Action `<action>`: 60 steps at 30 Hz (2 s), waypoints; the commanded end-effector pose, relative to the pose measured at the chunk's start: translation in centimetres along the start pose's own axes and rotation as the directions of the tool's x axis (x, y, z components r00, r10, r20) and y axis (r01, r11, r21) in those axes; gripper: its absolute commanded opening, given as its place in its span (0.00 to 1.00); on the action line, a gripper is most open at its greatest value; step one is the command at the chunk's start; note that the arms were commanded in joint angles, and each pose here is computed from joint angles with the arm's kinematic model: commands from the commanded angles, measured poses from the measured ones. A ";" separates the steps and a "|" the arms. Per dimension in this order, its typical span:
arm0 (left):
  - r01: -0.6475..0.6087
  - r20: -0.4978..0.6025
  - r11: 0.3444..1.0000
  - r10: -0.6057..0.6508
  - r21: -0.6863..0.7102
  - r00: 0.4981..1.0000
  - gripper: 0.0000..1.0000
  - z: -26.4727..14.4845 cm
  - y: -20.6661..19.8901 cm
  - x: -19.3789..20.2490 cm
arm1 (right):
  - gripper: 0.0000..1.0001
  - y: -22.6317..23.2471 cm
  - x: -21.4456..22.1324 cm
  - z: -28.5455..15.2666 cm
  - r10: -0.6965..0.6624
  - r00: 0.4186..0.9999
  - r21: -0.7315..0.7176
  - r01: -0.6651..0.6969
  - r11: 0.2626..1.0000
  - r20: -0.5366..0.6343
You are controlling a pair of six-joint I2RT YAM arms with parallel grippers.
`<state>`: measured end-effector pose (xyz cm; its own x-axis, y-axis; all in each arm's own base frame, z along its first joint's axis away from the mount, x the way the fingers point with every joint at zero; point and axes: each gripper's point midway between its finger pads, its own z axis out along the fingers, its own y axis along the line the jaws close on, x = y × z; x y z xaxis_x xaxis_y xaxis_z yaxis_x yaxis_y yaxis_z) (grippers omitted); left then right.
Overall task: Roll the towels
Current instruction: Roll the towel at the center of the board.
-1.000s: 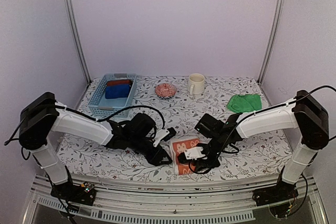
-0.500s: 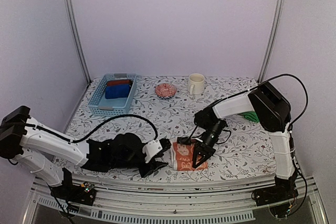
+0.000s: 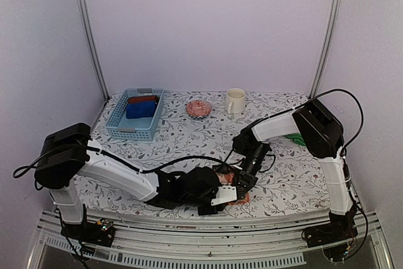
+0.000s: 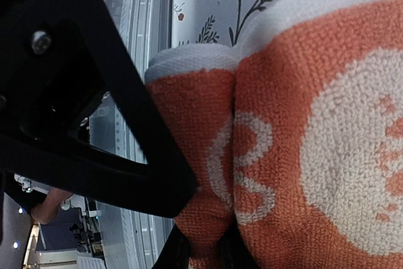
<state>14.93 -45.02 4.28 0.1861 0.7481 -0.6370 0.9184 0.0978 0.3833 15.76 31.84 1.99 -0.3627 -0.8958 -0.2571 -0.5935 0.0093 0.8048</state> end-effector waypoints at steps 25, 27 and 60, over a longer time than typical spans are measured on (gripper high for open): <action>0.274 -0.226 0.893 -0.202 0.358 0.953 0.03 1.4 -3.3 3.7 | 0.37 7.2 -1.3 -13.8 -0.289 0.924 0.434 0.159 0.887 0.251; 0.355 -0.253 0.834 -0.268 0.422 0.930 0.03 1.4 -3.3 3.7 | 0.37 7.1 -0.5 -14.1 -0.324 0.913 0.518 0.159 0.840 0.246; 0.745 -0.516 0.387 -0.546 0.543 0.660 0.06 3.8 -1.7 5.2 | 0.45 2.6 0.1 -4.2 -0.522 0.799 0.754 0.533 0.385 -0.298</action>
<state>16.61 -46.63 2.07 -0.4994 0.7300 -0.4666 0.7500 0.0946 -0.6547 16.98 28.94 6.16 0.1951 -0.8643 -0.4636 -0.9745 -0.1175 -0.1910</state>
